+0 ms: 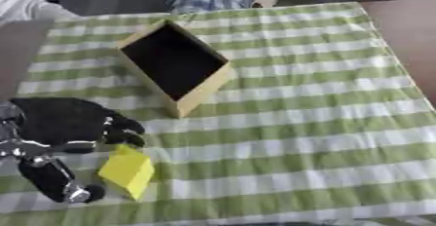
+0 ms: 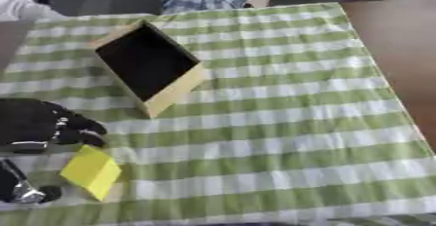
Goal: Pick up objects on the table and place them in the box.
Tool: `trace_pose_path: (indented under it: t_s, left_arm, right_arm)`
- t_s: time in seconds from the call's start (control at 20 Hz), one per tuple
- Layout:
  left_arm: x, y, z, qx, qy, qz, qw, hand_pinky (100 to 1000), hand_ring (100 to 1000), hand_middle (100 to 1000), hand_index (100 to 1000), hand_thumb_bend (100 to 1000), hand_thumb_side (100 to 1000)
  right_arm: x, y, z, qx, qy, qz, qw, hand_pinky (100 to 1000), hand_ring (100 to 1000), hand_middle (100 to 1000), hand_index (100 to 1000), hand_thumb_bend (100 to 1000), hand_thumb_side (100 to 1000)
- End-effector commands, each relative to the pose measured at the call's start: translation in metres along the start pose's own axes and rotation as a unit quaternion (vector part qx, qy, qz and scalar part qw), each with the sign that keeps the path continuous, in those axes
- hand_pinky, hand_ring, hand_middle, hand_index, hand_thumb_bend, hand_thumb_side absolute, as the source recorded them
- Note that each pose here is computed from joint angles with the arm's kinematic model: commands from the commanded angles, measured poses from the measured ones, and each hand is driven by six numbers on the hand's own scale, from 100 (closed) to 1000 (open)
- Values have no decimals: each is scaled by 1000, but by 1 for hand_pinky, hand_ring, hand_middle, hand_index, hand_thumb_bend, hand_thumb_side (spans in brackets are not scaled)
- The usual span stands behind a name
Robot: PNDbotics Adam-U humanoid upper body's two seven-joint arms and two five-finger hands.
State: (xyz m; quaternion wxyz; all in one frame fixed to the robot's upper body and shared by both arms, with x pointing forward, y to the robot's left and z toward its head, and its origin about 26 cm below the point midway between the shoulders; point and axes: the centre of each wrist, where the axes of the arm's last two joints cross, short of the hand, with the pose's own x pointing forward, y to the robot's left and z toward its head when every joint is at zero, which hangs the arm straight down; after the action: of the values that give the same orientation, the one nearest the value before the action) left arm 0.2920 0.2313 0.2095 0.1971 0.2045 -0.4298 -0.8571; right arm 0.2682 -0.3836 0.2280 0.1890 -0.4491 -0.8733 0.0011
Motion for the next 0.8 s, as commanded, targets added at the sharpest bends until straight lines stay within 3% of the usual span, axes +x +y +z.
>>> trace_pose_path:
  t_s: [0.05,0.8]
  left_arm:
    - [-1,5,5,4,19,-13,1000,807,911,944,957,414,398]
    - [-5,-11,-9,-4,48,0,999,807,906,926,953,386,400]
  right_arm:
    - [5,-3,-8,-2,-16,-1,1000,594,590,608,761,100,743]
    - [5,-3,-8,-3,-14,-4,1000,593,589,607,761,100,744]
